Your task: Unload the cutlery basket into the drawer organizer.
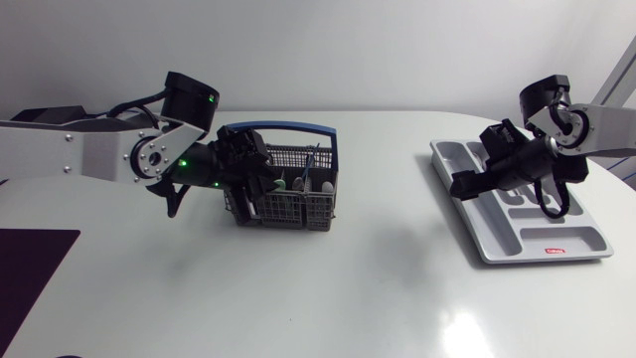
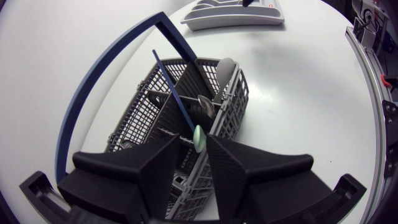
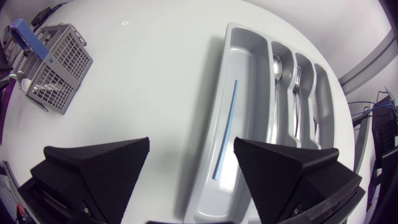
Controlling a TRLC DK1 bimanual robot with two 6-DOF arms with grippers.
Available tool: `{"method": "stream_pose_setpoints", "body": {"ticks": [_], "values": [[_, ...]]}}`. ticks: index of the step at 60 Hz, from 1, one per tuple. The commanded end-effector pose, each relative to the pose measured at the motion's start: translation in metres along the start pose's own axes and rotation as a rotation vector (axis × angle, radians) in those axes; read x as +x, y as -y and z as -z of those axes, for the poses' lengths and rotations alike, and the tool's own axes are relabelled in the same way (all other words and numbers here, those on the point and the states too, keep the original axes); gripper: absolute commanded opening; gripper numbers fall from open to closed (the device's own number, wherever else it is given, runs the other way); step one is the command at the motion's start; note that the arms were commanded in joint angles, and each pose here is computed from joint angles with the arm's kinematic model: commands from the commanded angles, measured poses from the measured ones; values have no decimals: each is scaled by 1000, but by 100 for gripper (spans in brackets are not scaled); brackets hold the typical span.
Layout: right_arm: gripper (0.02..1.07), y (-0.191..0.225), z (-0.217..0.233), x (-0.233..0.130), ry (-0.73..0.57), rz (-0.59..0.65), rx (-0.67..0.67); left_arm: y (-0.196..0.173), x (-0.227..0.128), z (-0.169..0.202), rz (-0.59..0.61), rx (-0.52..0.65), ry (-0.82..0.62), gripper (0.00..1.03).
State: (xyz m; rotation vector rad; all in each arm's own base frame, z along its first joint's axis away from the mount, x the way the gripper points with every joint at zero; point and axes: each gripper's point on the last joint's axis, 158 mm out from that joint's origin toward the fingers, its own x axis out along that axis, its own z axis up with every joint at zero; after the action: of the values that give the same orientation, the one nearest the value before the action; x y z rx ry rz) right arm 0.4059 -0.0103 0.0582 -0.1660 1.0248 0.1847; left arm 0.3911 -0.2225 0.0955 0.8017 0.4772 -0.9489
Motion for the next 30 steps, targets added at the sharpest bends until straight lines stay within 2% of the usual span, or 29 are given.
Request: {"method": "stream_pose_setpoints", "body": {"ticks": [1, 5, 12, 30], "values": [[100, -4, 13, 3, -23, 5, 16, 12, 9, 14, 31, 12, -19, 24], [100, -4, 14, 3, -24, 4, 16, 12, 9, 12, 28, 17, -11, 19], [100, -5, 16, 2, -25, 5, 13, 12, 9, 10, 26, 27, -7, 4], [100, -10, 23, 4, -30, 0, 4, 7, -3, -3, 17, 37, 8, 4]]}}
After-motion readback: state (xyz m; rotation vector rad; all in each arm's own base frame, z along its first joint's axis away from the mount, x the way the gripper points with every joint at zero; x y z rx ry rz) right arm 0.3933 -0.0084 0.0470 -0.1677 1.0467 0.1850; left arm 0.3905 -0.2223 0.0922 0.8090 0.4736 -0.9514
